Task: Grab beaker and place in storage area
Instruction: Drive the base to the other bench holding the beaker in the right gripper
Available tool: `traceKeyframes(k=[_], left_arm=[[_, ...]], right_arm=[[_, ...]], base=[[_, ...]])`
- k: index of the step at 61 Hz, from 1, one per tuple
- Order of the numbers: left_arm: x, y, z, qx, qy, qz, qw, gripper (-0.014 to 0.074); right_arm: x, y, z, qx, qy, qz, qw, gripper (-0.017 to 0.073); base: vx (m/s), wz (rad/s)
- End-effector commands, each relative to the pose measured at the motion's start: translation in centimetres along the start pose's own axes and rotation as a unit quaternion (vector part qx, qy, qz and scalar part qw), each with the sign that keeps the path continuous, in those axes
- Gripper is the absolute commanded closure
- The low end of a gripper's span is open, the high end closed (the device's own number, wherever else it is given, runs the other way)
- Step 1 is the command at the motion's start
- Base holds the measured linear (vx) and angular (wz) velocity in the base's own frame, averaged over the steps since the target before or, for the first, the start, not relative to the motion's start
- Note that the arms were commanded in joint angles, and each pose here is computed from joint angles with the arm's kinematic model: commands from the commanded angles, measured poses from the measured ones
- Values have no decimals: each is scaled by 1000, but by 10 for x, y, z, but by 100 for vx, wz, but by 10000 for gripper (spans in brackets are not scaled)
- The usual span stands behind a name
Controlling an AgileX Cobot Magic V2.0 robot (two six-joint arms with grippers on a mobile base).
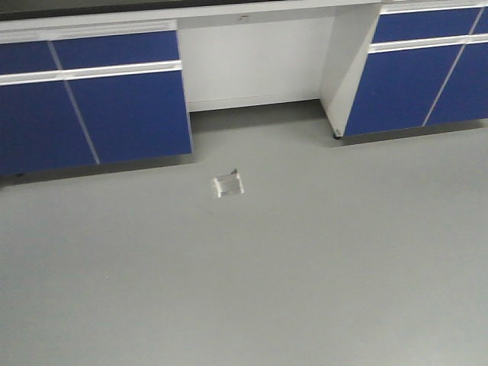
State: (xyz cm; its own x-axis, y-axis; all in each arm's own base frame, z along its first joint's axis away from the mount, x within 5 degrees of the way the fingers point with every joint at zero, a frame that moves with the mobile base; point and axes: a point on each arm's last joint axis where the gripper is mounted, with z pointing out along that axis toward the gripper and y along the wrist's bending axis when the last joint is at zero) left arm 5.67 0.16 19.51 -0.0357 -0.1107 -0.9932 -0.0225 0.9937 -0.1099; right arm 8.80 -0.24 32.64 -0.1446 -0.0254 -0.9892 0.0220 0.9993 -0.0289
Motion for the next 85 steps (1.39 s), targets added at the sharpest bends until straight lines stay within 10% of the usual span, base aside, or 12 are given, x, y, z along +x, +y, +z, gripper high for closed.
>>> traceKeyframes(k=[1,85], left_arm=[[-1,-2,0,14,-38,-6,999,602],[-1,-2,0,14,-38,-6,999,602]], right_arm=[[-17,0,-2,-1,-56,-5,998,561],[-17,0,-2,-1,-55,-5,998,559]], base=[[31,-36],[44,-18]])
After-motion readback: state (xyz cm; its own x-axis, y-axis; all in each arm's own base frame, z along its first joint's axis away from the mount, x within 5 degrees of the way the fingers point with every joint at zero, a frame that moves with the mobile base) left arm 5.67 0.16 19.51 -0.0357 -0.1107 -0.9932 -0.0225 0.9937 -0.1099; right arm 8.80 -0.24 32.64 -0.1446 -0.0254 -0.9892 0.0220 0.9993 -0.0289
